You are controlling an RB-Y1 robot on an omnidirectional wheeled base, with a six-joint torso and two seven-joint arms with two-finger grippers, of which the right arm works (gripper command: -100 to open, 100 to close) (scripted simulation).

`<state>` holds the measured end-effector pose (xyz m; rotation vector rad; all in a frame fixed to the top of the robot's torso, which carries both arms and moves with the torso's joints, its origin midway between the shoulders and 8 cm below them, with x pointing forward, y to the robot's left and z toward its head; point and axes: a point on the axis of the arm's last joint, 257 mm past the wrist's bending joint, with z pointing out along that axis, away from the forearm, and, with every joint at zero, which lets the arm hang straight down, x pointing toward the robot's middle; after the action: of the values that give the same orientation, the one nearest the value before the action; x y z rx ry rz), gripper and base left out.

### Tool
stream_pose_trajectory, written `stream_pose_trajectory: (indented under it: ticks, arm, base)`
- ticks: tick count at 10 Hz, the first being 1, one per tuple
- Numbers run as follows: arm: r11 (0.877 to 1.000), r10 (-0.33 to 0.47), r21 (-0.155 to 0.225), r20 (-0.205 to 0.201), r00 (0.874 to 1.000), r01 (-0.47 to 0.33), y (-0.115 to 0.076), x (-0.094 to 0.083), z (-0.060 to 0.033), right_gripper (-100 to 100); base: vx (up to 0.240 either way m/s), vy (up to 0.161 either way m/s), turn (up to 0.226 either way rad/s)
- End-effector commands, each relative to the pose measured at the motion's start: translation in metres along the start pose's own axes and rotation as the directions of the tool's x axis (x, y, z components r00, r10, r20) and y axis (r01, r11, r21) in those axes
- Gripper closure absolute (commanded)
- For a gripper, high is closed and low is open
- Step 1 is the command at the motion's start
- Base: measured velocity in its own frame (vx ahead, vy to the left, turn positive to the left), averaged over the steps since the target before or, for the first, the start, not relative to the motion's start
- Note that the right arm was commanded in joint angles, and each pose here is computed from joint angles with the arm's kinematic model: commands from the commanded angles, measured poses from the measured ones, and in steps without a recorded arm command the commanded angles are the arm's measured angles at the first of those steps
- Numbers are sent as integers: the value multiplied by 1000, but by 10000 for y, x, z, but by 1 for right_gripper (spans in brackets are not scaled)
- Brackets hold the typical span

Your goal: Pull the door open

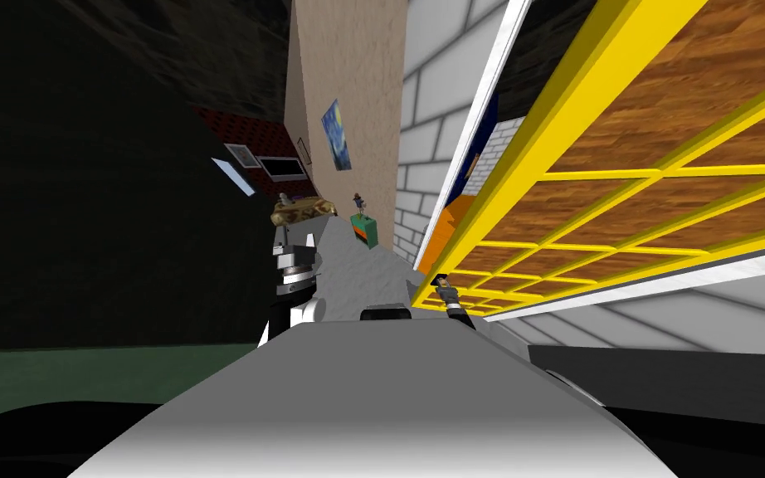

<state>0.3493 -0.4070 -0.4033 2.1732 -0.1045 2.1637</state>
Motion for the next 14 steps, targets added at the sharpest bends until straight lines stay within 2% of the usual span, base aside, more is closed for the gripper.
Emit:
stream_pose_trajectory:
  ticks: [1, 5, 6, 7, 8, 14]
  arm:
    - [1000, 1, 24, -2, 1000, -1, -10, 15, -84, 100]
    - [997, 3, 78, -4, 1000, -3, -17, 31, -246, 100]
    - [998, 2, 70, 0, 1000, -2, -20, 14, -222, 100]
    - [996, 2, 89, 2, 1000, -3, -21, 2, -311, 100]
    - [996, 2, 93, 1, 1000, -2, -19, 3, -330, 100]
    - [989, 3, 150, -4, 1000, -2, 7, 25, -583, 100]
  base:
    - [-204, -39, 109]
    - [-193, -36, 96]
    - [-86, -12, 19]
    - [-151, -33, 147]
    - [-189, -50, 135]
    - [-203, -54, 123]
